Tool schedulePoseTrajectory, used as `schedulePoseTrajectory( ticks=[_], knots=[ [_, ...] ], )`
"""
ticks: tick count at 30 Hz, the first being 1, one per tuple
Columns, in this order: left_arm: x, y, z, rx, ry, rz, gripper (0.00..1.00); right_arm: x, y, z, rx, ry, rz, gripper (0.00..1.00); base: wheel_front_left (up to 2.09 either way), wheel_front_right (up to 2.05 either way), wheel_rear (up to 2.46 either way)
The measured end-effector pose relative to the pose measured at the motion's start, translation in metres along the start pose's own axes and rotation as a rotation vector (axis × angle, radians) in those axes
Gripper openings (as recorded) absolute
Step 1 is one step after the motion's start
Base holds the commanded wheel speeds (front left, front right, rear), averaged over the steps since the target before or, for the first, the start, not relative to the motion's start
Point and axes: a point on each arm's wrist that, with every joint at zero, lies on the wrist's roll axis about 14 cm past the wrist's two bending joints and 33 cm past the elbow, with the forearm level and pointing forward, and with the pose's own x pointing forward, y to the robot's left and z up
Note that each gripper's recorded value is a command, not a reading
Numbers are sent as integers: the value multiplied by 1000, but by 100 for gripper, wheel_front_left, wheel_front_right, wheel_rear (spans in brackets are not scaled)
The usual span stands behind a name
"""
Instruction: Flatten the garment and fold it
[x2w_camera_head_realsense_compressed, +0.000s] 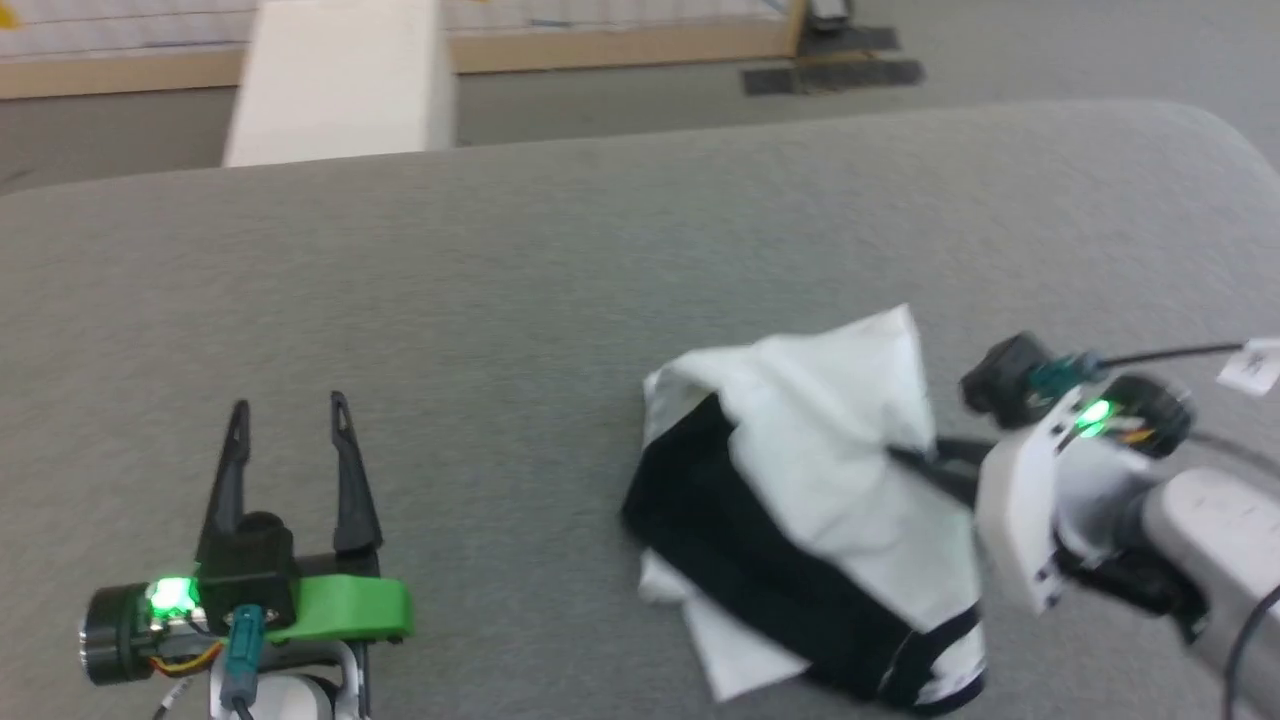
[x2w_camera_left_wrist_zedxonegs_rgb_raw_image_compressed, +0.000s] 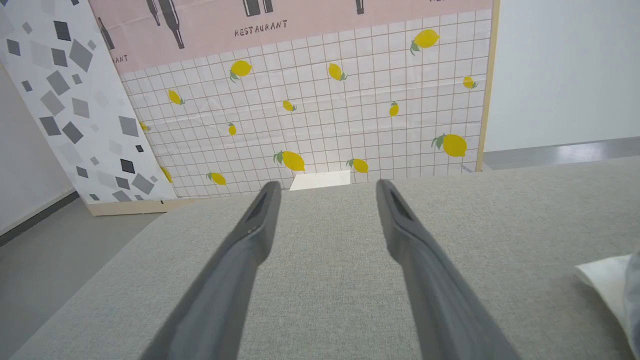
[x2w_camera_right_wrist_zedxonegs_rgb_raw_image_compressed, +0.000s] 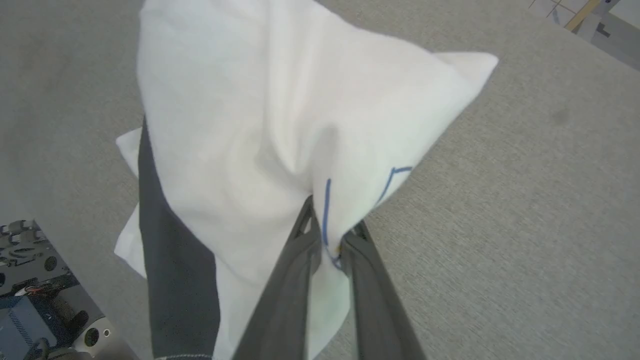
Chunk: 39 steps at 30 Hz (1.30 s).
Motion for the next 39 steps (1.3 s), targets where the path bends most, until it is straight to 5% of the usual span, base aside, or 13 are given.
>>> schedulePoseTrajectory(
  ticks=[11, 17, 27, 34, 35, 36, 39],
  knots=[
    [54, -54, -12, -7, -57, -156, 100, -71, -169, -59, -91, 239, -448, 0, 0, 0, 0],
    [72, -74, -35, -22, -44, -206, 100, -95, -233, -83, -106, 358, -614, 0, 0, 0, 0],
    [84, -96, -66, -48, -18, -256, 100, -116, -300, -108, -92, 485, -799, 0, 0, 0, 0],
    [84, -93, -79, -35, 4, -250, 100, -104, -312, -116, -72, 493, -830, 0, 0, 0, 0],
    [84, -93, -79, -33, 5, -249, 100, -102, -312, -117, -54, 481, -834, 16, 0, 0, 0],
    [84, -93, -78, -34, 4, -248, 100, -101, -311, -118, -27, 467, -839, 100, 0, 0, 0],
    [83, -91, -72, -35, -2, -232, 100, -103, -314, -103, -3, 370, -868, 100, 0, 0, 0]
  ],
)
